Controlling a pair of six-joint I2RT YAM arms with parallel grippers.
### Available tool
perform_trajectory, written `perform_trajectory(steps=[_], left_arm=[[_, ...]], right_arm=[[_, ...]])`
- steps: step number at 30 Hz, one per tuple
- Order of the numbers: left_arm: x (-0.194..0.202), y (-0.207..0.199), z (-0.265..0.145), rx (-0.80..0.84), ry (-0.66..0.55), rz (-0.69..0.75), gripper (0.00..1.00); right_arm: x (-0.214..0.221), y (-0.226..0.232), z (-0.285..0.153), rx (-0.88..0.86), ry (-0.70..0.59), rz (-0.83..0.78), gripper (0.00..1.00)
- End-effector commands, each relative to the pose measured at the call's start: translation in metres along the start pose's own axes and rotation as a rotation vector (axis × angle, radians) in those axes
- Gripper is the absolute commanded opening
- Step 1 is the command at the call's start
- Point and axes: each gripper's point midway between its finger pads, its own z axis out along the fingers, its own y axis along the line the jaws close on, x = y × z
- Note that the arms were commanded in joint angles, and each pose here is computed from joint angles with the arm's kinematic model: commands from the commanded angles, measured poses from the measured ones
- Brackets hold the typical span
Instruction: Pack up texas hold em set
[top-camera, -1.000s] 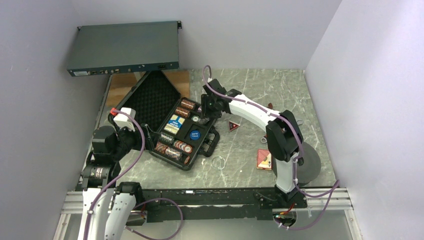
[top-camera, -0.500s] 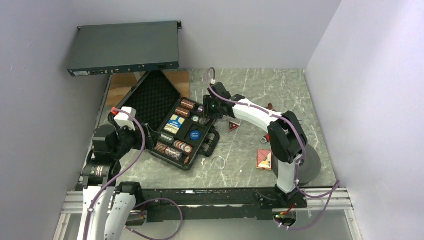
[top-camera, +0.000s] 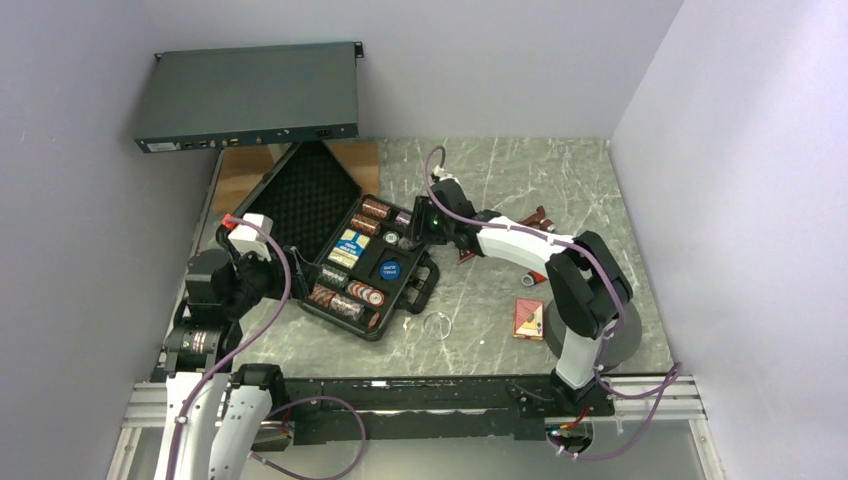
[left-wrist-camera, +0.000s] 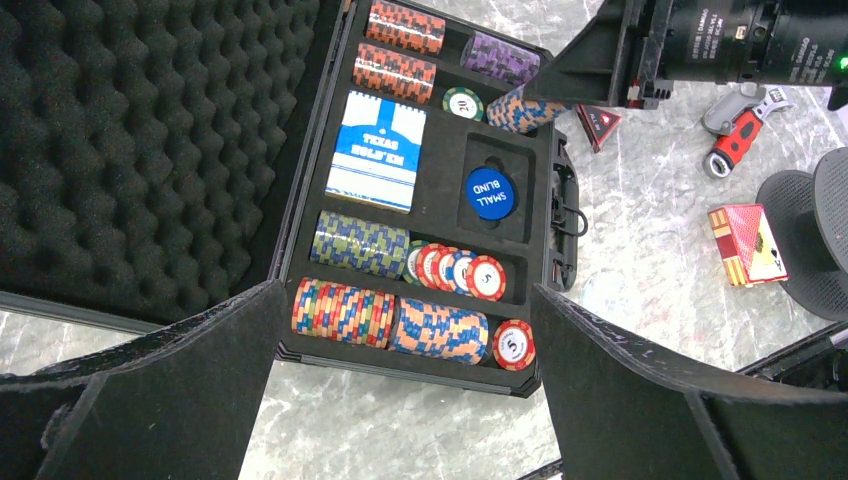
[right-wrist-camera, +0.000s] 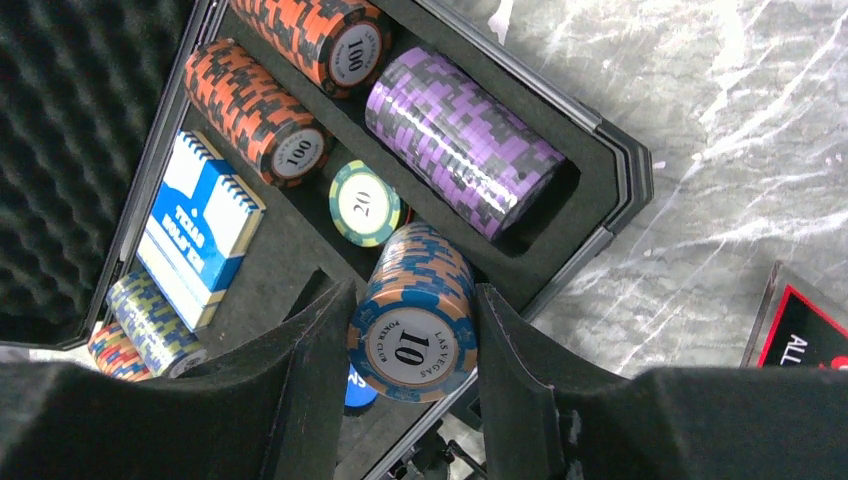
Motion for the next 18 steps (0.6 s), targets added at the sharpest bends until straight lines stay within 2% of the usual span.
perform_trajectory(steps=[1, 10, 18], left_arm=[[-0.009, -0.002, 0.000, 0.009, -0.042, 0.029, 0.98], [-0.009, -0.001, -0.001, 0.001, -0.046, 0.029, 0.98], [-0.009, 0.000, -0.002, -0.006, -0.047, 0.027, 0.98]], right_arm=[[0.074, -0.031, 0.000, 0.073, 0.174, 0.028, 0.00], [0.112, -0.046, 0.003, 0.124, 0.221, 0.038, 0.00], [0.127, -0.061, -0.006, 0.143, 0.220, 0.047, 0.00]])
